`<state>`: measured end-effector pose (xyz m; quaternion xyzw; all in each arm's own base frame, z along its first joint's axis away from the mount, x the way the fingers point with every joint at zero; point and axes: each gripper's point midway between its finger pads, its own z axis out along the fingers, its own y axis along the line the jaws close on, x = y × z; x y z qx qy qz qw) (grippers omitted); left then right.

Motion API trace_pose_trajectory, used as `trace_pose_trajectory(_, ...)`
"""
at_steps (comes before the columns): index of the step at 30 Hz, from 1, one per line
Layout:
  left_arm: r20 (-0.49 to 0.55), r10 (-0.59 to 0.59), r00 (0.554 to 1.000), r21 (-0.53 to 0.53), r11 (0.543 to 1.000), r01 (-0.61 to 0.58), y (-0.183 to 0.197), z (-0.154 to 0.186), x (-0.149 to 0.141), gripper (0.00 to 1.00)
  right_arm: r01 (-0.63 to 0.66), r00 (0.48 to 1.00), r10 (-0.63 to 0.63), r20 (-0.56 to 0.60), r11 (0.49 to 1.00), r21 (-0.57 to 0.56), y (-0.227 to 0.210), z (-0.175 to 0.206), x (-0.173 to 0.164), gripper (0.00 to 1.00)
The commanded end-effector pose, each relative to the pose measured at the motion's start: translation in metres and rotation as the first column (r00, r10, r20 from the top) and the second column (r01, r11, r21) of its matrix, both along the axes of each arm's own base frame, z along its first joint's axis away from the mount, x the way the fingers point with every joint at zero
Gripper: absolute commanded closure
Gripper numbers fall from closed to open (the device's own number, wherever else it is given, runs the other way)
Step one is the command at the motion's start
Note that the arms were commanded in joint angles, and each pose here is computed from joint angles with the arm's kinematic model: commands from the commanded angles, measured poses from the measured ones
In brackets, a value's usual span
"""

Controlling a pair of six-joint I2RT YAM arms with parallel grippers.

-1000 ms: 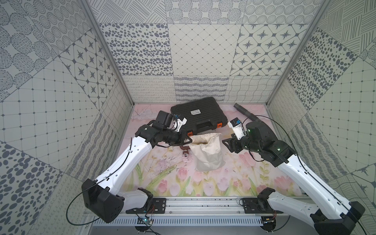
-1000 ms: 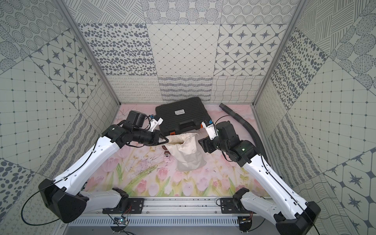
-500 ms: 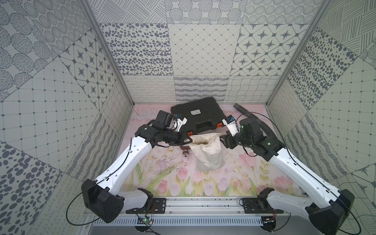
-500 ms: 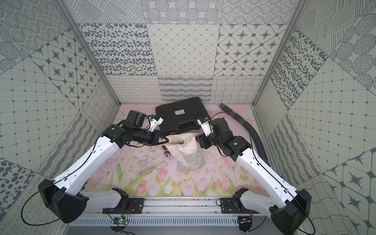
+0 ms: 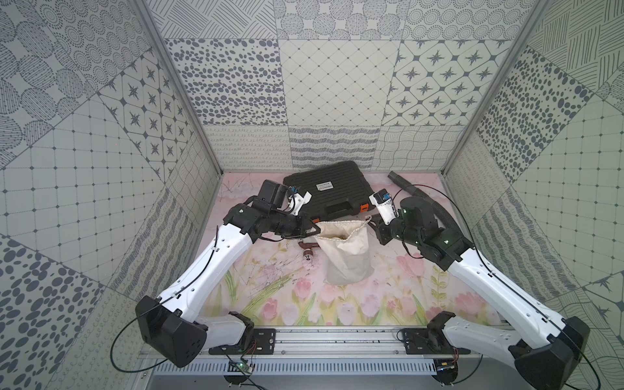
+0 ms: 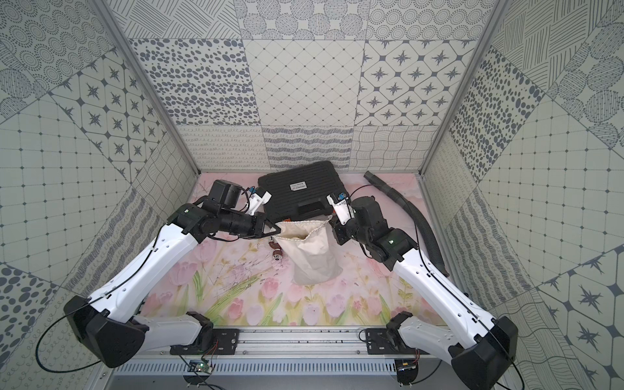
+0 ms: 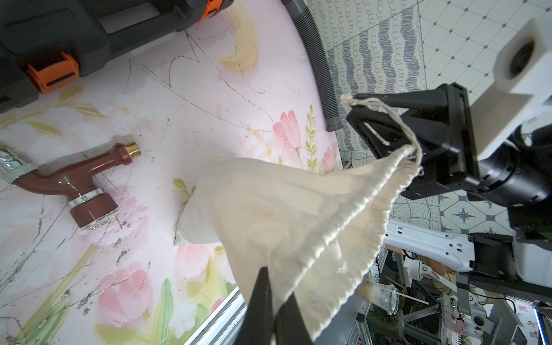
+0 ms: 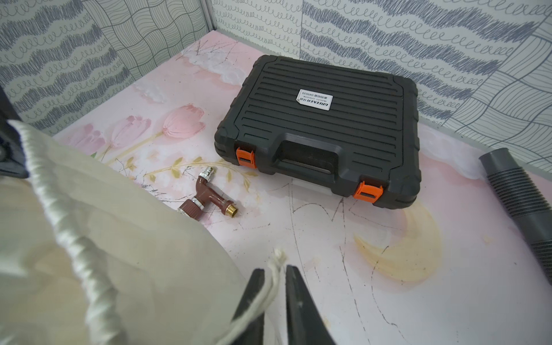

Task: Close the soil bag
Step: Adjust the soil bag at the center of the board.

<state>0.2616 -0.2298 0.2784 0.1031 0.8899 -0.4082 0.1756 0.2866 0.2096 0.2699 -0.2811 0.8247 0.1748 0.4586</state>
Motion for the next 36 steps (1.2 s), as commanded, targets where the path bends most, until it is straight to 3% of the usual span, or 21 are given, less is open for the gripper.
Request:
trace_pose_trajectory(1,0.014,-0.033,0.999,-0.014,0.999,0.033,-0.003,0.011,-0.004,1.0,0.011,0.997,-0.015,0.071,0.998,0.055,-0.004,0.021,-0.003,0.92)
trace_pose_trajectory(4,0.016,-0.023,1.0,-0.017,1.0,0.023,-0.002,0.015,-0.004,1.0,0.05,0.993,-0.058,0.102,0.995,0.081,-0.017,0.031,-0.011,1.0)
trace_pose_trajectory(20,0.025,-0.031,0.999,-0.049,0.998,0.033,-0.011,0.037,-0.015,1.0,0.056,0.987,-0.084,0.14,0.98,0.191,-0.032,0.076,-0.038,1.0)
trace_pose_trajectory(27,0.012,-0.043,0.999,-0.056,0.997,0.044,-0.011,0.035,-0.02,1.0,0.002,0.994,-0.025,0.106,0.976,0.216,-0.021,0.074,-0.05,1.0)
trace_pose_trajectory(28,0.009,-0.044,0.999,-0.054,0.998,0.044,-0.011,0.034,-0.02,1.0,-0.022,0.996,0.002,0.09,0.975,0.22,-0.017,0.071,-0.053,0.94)
trace_pose_trajectory(30,0.007,-0.046,0.999,-0.053,0.998,0.046,-0.011,0.032,-0.02,1.0,-0.057,0.997,0.046,0.056,0.974,0.221,-0.011,0.062,-0.059,0.61)
trace_pose_trajectory(31,0.005,-0.047,0.999,-0.052,0.998,0.047,-0.011,0.031,-0.02,1.0,-0.077,0.997,0.068,0.045,0.972,0.223,-0.01,0.06,-0.064,0.52)
trace_pose_trajectory(33,0.01,-0.048,0.999,-0.052,0.997,0.048,-0.011,0.033,-0.02,1.0,-0.107,0.994,0.1,0.04,0.97,0.216,-0.009,0.056,-0.071,0.42)
trace_pose_trajectory(36,0.01,-0.047,0.999,-0.05,0.998,0.047,-0.011,0.032,-0.02,1.0,-0.112,0.993,0.103,0.054,0.975,0.192,-0.015,0.053,-0.077,0.4)
